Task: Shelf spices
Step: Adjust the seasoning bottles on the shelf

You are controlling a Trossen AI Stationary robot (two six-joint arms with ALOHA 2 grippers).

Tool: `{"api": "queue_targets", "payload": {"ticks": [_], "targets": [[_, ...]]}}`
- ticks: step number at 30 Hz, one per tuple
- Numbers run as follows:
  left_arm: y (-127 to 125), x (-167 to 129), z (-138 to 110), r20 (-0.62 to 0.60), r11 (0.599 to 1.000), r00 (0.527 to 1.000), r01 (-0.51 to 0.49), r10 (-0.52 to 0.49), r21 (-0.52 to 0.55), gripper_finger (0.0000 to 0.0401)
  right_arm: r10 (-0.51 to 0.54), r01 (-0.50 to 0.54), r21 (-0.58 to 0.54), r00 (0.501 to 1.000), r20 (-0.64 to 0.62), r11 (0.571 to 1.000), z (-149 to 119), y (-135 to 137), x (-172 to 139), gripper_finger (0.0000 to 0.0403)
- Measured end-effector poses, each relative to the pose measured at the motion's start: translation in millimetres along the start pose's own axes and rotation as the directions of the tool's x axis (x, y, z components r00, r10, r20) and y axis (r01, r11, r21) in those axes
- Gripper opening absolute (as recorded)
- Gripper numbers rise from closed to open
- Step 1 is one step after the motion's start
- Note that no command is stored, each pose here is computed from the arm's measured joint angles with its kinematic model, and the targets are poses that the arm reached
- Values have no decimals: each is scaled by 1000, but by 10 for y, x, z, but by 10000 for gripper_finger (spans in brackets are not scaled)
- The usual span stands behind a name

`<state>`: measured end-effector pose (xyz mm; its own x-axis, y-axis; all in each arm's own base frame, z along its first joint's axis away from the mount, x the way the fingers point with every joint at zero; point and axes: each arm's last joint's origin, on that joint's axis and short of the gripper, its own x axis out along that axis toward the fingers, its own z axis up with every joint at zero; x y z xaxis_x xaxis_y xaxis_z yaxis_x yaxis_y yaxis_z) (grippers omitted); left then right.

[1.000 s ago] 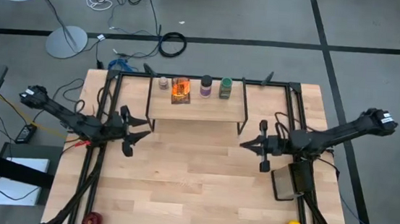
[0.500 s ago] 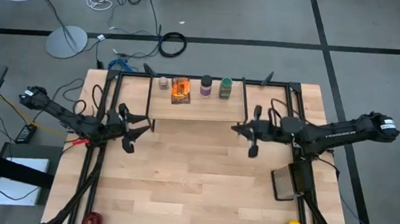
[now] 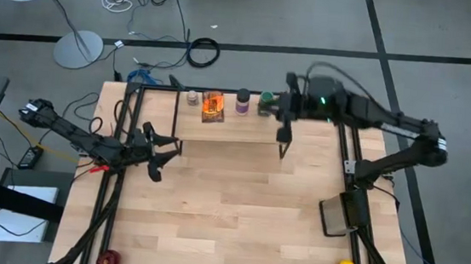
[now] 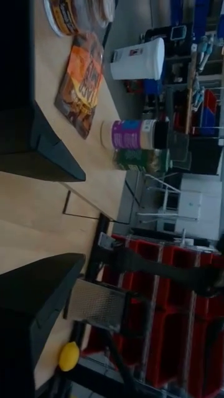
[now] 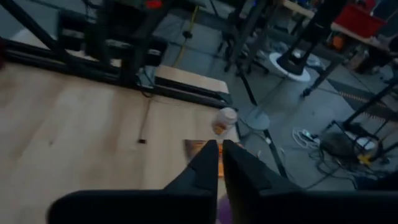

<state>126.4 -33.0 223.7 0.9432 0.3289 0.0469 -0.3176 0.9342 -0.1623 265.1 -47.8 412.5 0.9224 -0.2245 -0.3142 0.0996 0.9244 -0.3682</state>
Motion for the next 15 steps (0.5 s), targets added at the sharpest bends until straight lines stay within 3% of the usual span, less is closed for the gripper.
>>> {"api": "queue_targets", "payload": {"ticks": [6,15], "targets": [[-66,56,71,-17,1000,1000,19,-18,16,202,28,-26,10,991,-131,1000,272,-351,283,96],[-120,97,103,-32,998,998,56,-55,24,202,54,-41,47,944,-326,998,99,-563,867,239]]}}
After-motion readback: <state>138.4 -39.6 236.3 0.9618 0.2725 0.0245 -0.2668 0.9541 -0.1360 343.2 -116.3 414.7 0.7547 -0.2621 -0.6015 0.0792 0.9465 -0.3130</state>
